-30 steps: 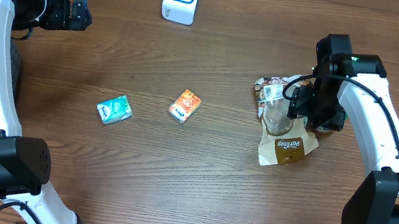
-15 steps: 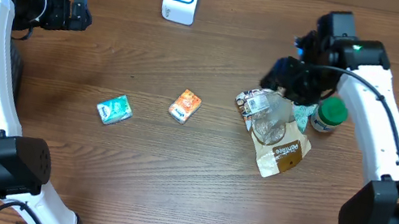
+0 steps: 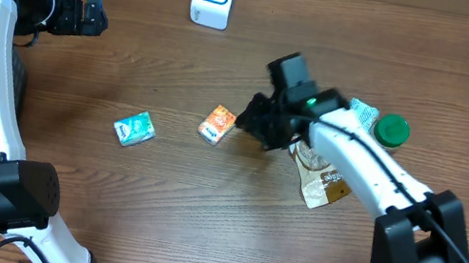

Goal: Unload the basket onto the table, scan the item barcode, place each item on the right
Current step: 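Grasp the small orange box with the right gripper, then carry the orange box forward to the scanner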

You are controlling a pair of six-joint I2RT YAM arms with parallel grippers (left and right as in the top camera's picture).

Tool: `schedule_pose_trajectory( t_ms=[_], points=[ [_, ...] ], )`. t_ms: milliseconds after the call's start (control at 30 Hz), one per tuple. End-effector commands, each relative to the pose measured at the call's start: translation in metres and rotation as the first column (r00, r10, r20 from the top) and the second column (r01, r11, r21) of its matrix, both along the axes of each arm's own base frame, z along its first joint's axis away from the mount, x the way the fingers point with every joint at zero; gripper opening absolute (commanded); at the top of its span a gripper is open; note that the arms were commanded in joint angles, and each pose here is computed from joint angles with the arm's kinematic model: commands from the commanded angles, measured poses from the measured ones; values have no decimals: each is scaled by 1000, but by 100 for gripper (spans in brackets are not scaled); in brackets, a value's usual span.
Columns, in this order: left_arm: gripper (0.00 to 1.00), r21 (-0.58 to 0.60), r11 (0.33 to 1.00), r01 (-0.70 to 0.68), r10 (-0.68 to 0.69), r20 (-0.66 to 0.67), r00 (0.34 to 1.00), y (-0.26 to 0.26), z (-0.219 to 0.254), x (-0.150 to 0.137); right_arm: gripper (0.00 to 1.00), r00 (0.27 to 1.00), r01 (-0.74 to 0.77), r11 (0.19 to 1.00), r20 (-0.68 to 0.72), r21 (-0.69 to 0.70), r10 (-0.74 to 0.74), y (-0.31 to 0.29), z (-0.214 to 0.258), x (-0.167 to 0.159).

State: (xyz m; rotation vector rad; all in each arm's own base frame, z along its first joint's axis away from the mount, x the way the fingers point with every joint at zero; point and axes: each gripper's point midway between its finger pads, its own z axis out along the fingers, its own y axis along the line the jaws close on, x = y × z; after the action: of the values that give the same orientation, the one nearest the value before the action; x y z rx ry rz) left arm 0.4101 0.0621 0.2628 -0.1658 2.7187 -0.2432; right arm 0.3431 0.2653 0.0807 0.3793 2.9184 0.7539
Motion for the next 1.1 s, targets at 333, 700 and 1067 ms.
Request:
schedule_pose_trajectory(
  t_ms=[333, 700, 1067],
  points=[
    [99, 1, 1000, 19, -19, 14, 1000, -2, 3, 1, 31, 994, 99, 995, 42, -1, -99, 41, -49, -9],
    [100, 1, 1000, 19, -19, 14, 1000, -2, 3, 1, 24, 997, 73, 997, 15, -23, -72, 48, -94, -8],
    [99, 1, 1000, 19, -19, 14, 1000, -2, 3, 1, 4, 963, -252, 965, 116, 68, 243, 71, -70, -15]
  ],
)
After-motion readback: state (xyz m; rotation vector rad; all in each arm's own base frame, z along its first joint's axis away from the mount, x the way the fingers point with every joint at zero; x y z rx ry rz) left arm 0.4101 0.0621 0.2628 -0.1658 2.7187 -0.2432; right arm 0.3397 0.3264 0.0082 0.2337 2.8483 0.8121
